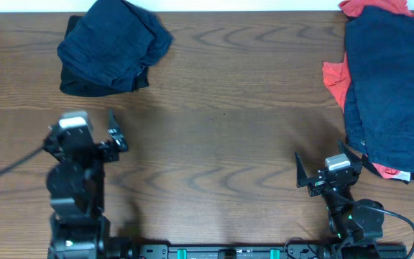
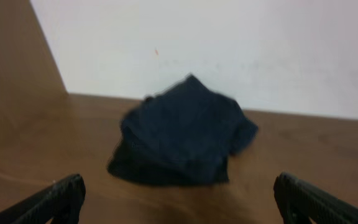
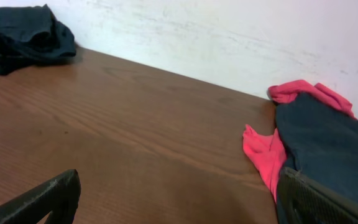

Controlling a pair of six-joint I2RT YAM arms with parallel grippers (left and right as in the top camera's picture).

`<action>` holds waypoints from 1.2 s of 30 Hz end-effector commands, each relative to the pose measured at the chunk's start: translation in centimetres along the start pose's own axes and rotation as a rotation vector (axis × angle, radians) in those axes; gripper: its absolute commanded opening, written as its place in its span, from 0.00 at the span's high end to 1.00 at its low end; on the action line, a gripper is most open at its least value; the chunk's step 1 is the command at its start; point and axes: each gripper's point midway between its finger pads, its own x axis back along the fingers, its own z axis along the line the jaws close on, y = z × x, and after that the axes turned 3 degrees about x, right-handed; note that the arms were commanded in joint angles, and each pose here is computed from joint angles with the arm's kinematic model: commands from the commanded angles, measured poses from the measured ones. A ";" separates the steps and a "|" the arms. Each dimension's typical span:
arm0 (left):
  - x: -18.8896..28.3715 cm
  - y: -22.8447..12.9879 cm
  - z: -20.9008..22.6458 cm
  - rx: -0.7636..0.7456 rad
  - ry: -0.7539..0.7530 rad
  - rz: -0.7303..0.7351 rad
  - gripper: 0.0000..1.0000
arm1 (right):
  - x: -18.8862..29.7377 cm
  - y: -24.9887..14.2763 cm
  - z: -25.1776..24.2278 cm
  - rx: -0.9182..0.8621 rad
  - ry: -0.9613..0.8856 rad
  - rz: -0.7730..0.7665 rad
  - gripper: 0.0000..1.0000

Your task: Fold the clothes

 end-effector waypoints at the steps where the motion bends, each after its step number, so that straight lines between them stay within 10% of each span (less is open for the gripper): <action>1: 0.3 -3.1 -1.1 0.004 -0.087 -0.018 0.02 | 0.0 -0.1 -0.2 -0.011 -0.010 -0.001 0.01; 10: 1.1 -7.5 -1.8 0.005 -0.165 -0.134 0.02 | 0.0 -0.1 -0.2 -0.011 -0.010 -0.001 0.01; 36: 2.6 -5.8 -1.8 0.006 -0.175 -0.267 0.02 | 0.0 -0.1 -0.2 -0.011 -0.010 -0.001 0.01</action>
